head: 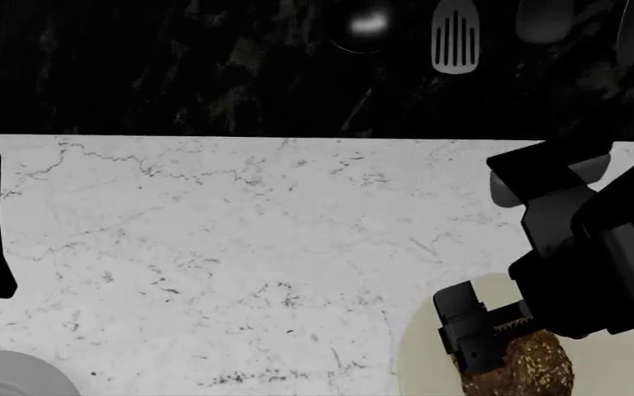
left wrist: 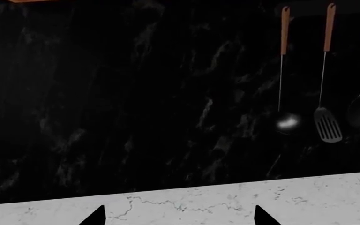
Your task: Place all breads on the cutting board.
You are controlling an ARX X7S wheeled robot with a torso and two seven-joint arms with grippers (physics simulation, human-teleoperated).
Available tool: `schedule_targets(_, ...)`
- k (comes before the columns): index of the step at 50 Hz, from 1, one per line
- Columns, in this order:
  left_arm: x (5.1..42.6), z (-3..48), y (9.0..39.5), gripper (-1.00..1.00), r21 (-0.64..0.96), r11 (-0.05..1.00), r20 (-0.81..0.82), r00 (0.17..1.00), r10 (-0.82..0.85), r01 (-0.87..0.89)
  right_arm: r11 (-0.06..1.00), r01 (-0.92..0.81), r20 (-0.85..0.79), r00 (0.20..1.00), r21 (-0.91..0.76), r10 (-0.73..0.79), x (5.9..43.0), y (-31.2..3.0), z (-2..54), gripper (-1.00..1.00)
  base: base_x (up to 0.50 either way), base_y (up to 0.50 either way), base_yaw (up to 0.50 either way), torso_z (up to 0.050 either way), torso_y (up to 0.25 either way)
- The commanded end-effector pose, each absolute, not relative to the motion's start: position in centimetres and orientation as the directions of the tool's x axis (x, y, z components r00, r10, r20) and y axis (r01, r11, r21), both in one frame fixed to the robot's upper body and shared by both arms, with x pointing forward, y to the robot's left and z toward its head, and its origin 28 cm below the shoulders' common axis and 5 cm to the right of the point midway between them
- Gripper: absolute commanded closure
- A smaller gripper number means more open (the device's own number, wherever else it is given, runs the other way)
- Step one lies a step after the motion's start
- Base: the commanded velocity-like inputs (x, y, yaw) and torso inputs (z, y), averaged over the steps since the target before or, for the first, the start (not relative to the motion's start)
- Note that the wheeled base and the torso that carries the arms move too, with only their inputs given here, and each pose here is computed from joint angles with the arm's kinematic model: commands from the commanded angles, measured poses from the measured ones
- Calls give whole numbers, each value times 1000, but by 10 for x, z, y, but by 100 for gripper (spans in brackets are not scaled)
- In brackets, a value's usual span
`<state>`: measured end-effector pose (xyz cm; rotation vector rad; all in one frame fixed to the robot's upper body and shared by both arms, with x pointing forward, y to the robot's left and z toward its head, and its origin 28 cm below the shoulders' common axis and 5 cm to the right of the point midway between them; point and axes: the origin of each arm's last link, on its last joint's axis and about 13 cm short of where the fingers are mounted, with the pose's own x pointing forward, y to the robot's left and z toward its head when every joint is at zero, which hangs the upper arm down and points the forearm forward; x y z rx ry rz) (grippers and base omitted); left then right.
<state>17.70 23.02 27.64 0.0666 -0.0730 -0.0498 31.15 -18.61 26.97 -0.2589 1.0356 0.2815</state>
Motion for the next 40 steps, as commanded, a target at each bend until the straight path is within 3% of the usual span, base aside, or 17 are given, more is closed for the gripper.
schedule_targets(1,178,275,231,-100,70,997,68,996,-50,45,934,-352,-880,462,-66,112,313,-187,259,-100,0,0,0,0,0)
schedule_targets(30,179,274,230,-100,69,997,67,997,-49,44,930,-358,-895,437,-85,86,312,-188,248,-100,0,0,0,0,0)
schedule_targets(31,179,273,230,-100,69,997,67,997,-49,45,931,-355,-892,444,-90,83,312,-188,250,100,0,0,0,0,0)
schedule_targets(40,179,273,230,-100,69,997,65,997,-51,47,921,-377,-865,490,-96,110,303,-186,272,100,0,0,0,0,0)
